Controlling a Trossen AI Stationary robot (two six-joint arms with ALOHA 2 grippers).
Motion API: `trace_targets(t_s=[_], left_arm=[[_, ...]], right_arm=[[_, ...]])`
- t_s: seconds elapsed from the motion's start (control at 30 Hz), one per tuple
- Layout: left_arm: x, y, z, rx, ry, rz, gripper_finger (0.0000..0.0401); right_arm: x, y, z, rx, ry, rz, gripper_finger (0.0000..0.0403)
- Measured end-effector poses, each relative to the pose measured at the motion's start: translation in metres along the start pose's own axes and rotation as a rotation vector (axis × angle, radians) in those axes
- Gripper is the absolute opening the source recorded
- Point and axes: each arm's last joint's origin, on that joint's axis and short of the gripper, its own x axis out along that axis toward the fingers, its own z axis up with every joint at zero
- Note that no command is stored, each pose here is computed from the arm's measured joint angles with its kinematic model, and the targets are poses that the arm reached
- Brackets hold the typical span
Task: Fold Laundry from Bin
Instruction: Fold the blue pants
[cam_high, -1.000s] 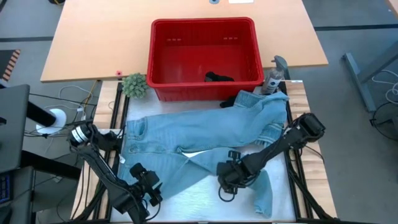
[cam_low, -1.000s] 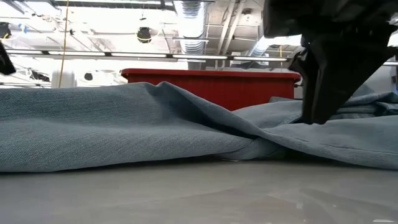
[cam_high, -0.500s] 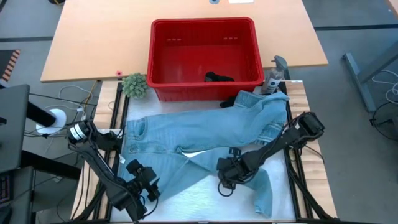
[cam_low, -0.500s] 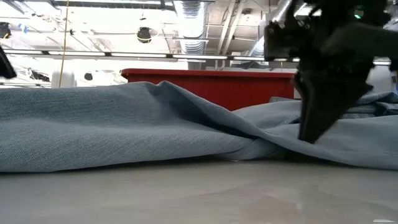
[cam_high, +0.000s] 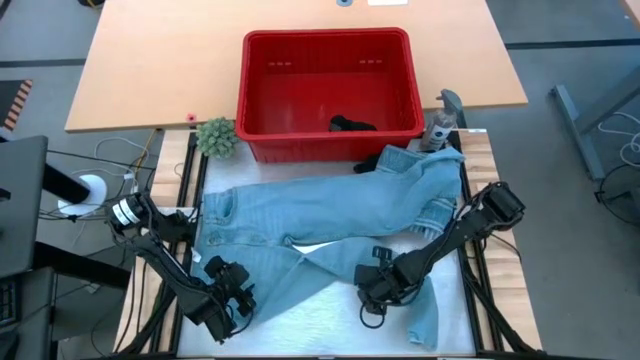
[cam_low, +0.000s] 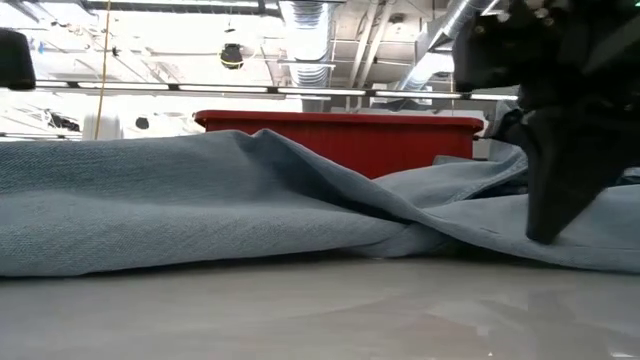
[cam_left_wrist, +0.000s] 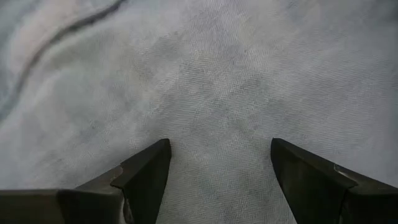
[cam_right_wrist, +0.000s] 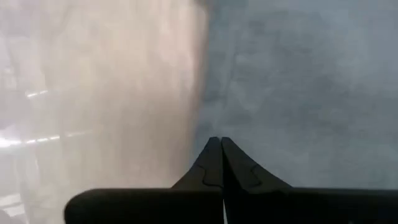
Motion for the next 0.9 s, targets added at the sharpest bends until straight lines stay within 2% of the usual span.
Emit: trace_targets(t_s=[0.13,0.27,0.43,0.6,0.73,0.9], left_arm=[[0.005,0.006,-0.004,-0.046,-0.002,0.002,0.0270],[0.008,0.003,-0.005,-0.054,-0.007,-0.045,0.0270],[0.008,0.002,-0.006,-0.039,0.000,-0.055,0.0270],[0.008,0.002,-0.006,-0.037,0.003,-0.053,0.0270],[0.008,0.002,-0.006,-0.035,0.009,-0.049,0.0270],[0.010,0.005,-0.007,-0.028,0.017,-0.037,0.0270]], right_arm=[[0.013,0.007,-0.008,0.005,0.038,-0.012,0.0015],[0.026,0.018,-0.015,-0.015,0.056,0.014,0.0019],[0.020,0.032,-0.024,-0.055,0.053,0.069,0.0018],[0.005,0.044,-0.037,-0.208,0.089,0.163,0.0018],[-0.002,0.053,-0.055,-0.307,0.209,0.248,0.0018],[-0.009,0.061,-0.078,-0.379,0.340,0.290,0.0018]])
